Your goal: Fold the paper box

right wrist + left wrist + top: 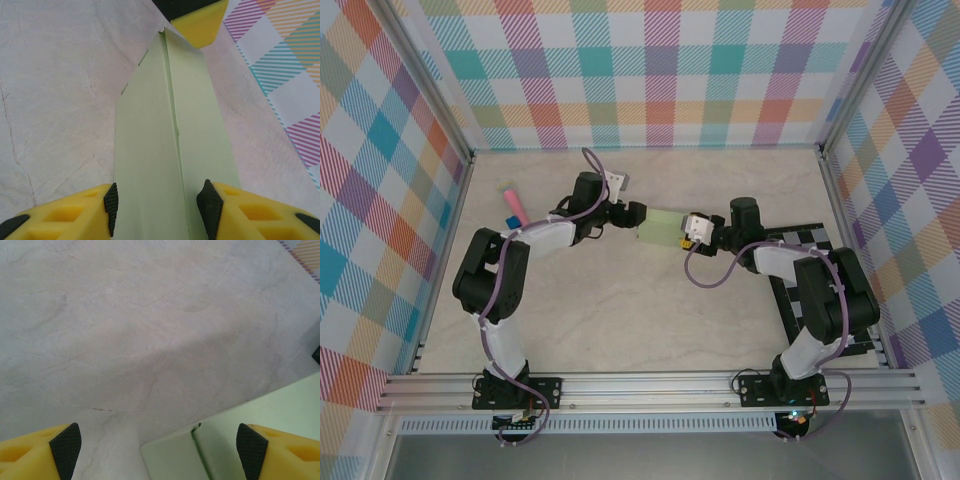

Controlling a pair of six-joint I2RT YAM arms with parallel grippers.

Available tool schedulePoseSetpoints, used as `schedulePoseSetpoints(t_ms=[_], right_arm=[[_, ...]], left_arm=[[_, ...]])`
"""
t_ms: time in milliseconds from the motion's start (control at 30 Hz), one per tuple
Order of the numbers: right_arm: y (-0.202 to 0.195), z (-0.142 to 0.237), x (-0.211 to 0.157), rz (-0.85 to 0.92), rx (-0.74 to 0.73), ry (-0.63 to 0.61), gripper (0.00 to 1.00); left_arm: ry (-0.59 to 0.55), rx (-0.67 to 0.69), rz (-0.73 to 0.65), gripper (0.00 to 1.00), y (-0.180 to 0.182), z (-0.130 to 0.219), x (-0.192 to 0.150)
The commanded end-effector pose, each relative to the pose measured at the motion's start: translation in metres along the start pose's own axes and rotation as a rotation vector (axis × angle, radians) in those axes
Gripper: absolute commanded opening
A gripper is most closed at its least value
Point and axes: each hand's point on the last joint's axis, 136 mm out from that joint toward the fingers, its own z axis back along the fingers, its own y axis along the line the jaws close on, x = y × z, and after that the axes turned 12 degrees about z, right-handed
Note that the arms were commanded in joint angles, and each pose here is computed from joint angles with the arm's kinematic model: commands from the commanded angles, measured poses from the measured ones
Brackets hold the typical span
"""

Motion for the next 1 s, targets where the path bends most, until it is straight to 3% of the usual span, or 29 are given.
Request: schedulePoseSetpoints(t_ms=[0, 167, 433, 733, 967], right_arm=[[0.046, -0.005, -0.023, -0.104, 0.149, 0.075, 0.5], [0.048, -0.004, -0.023, -0.103, 0.159, 0.078, 0.49], [0.048, -0.003, -0.024, -0.101, 0.165, 0.082, 0.48], [0.035, -0.001, -0.018, -0.113, 0.133, 0.061, 0.48], [-0.017, 0.021, 0.036, -0.22, 0.07, -0.059, 0.55]], left_arm=[[-0.037, -0.044, 0.013, 0.83, -0.016, 0.013, 0.025], [-0.026, -0.035, 0.029, 0.83, -0.014, 0.011, 0.024], [0.038, 0.063, 0.069, 0.81, 0.027, -0.003, -0.031], [0.054, 0.138, -0.051, 0.78, 0.045, -0.002, -0.057], [0.033, 0.131, -0.035, 0.77, 0.045, -0.001, -0.058]])
